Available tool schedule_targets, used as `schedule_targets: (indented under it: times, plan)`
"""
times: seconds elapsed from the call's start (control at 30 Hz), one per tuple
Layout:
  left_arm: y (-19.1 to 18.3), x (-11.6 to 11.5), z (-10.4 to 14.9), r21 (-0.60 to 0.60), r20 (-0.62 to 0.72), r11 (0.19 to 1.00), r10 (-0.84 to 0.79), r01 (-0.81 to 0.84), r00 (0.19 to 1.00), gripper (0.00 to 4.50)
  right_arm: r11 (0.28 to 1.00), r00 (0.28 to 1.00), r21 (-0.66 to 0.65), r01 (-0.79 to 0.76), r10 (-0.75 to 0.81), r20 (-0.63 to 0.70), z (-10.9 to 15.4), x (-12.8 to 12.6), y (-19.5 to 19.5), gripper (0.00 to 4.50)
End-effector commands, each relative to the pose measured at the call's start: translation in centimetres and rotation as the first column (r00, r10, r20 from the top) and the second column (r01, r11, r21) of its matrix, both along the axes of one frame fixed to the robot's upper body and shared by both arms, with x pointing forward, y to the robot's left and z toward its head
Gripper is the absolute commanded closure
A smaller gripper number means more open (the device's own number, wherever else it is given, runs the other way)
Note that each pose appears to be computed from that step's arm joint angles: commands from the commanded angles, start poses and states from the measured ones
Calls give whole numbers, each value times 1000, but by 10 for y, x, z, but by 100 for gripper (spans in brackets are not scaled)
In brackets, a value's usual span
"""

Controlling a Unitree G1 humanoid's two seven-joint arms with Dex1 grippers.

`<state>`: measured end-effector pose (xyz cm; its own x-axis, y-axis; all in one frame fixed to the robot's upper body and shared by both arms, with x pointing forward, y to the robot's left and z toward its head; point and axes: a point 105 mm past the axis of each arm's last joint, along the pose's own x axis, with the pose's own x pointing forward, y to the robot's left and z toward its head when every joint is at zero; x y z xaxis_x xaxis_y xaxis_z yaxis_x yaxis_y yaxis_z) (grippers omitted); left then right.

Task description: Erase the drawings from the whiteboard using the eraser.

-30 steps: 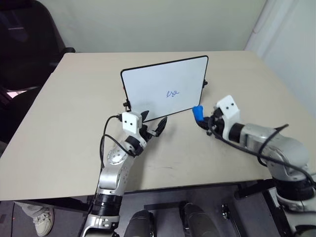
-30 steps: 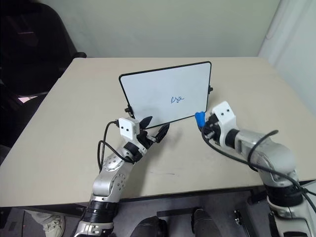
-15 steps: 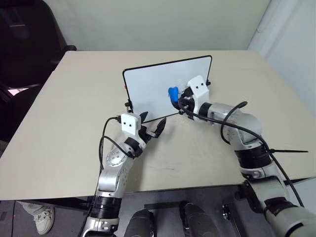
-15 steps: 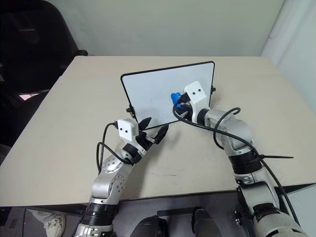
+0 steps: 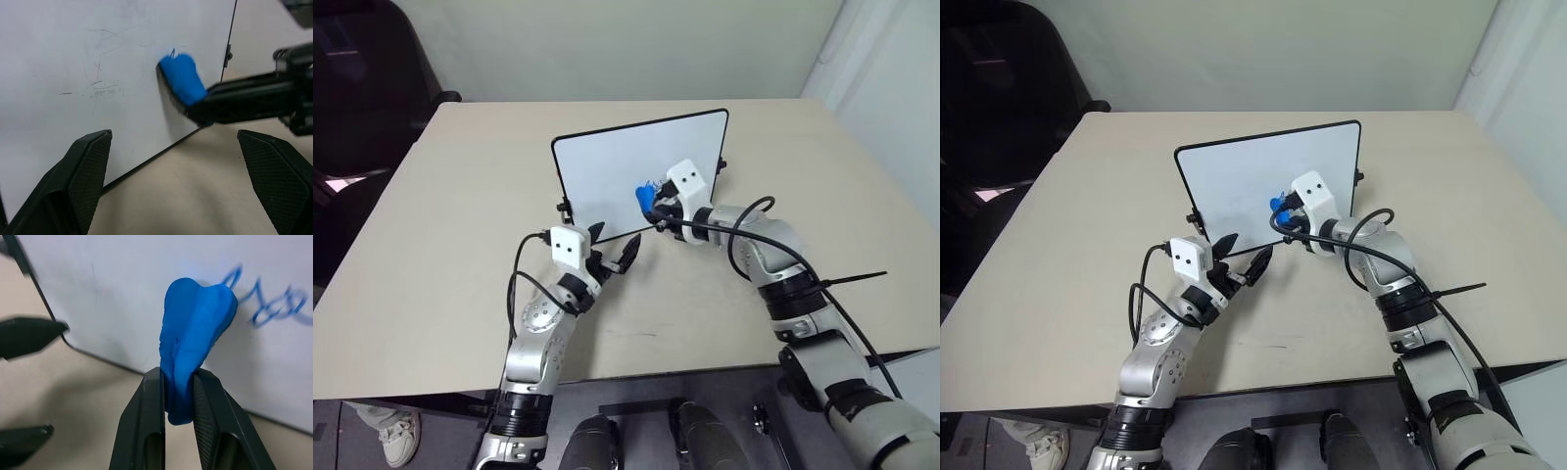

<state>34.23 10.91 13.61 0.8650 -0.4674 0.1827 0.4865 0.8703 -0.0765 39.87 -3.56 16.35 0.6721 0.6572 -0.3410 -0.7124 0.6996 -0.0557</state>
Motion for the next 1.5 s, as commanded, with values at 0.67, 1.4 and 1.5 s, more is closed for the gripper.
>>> schedule_targets:
  times: [0.67,1.4,1.5]
  plan:
    - [3,-3,15,-6,52,1000,-1,1,999,0,990,999,138,9,-14,36,41,9,2,403]
    - [6,-3,19,-1,70,1000,22,-22,997,0,882,978,470,41,60,-199,63,22,-7,403]
    - [7,-4,19,1,72,1000,23,-23,997,0,873,974,486,48,66,-215,63,23,-6,403]
